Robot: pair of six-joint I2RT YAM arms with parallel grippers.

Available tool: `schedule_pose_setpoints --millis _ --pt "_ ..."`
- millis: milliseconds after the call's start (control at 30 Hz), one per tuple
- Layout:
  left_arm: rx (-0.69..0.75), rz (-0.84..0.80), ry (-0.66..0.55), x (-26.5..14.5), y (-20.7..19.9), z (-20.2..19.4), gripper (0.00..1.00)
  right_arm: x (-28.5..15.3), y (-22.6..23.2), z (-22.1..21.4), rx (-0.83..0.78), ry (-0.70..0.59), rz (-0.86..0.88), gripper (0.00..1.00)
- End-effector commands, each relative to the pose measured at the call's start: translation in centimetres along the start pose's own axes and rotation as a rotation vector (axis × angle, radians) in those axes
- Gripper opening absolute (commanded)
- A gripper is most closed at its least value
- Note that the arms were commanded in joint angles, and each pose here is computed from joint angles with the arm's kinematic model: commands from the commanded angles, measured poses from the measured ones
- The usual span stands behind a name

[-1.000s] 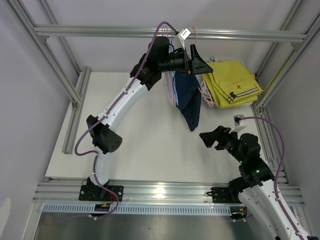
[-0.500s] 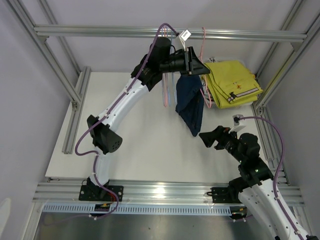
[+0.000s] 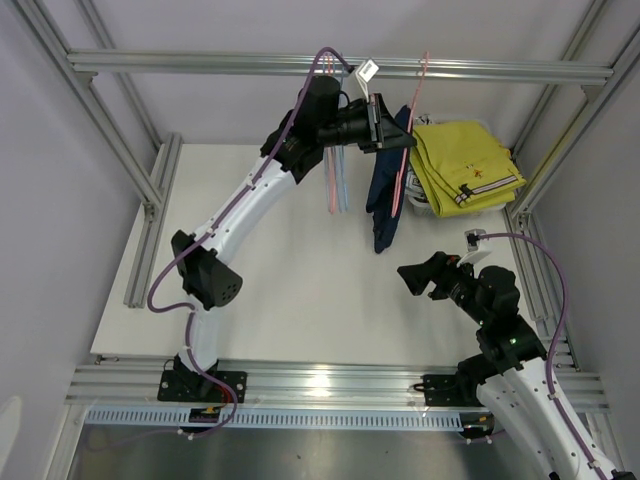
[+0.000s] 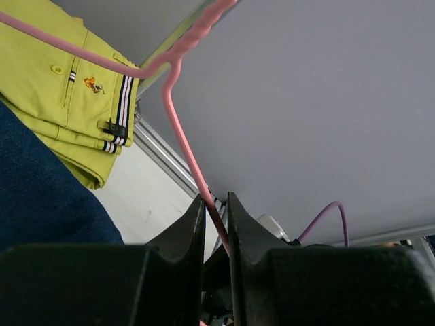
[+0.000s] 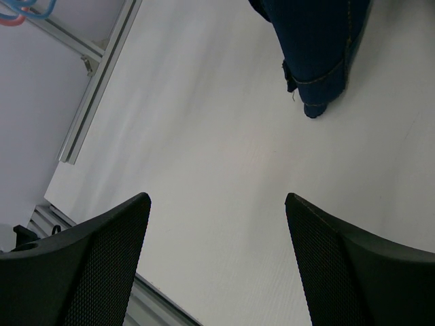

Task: Remove the trousers from the hanger
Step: Pick up the hanger from the clothesline.

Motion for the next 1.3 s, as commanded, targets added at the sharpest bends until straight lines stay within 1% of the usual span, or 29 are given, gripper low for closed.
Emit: schedule_pose_setpoints --millis 0,167,367,500,833,967,1100,1267 --pt "-0.048 -0.001 -0.11 -2.6 -2.0 2.7 0.07 0.0 0.3 0.4 -0.017 -0.023 0.027 0.85" --pt "-0.018 -0.048 -0.139 -4.2 -4.9 3.2 0.06 -0.1 0.4 0.4 -0.011 -0.023 0.031 0.85" --pt "0.017 -0.09 -0.192 -5.6 -7.4 4.2 0.04 -0.2 0.5 0.3 -0.008 -0.021 0.034 0.85" --pt "0.006 -0.102 -0.204 -5.9 -7.8 4.8 0.01 -0.2 0.5 0.2 -0.01 -0.023 0.035 0.85" --pt "-0.032 -0.156 -0.242 -6.4 -9.0 5.8 0.01 -0.1 0.4 0.1 -0.014 -0.021 0.036 0.85" --pt "-0.039 -0.181 -0.284 -6.7 -9.9 6.5 0.01 0.0 0.3 0.0 -0.014 -0.016 0.036 0.85" --pt "-0.032 -0.173 -0.352 -7.0 -10.1 7.5 0.01 -0.1 0.3 0.0 -0.013 -0.014 0.033 0.85" --pt "0.012 -0.173 -0.413 -7.4 -10.8 8.6 0.01 0.0 0.3 0.0 -0.015 -0.017 0.034 0.85"
Point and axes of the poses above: each gripper's point midway between its finger pads, its own x axis out along the fingers, its own y axis along the line the jaws close on, z = x × y, the point moved 4 cm from there along -x, back along the fingers, and after that the axes turned 12 degrees about -x, right-handed, at the moved point
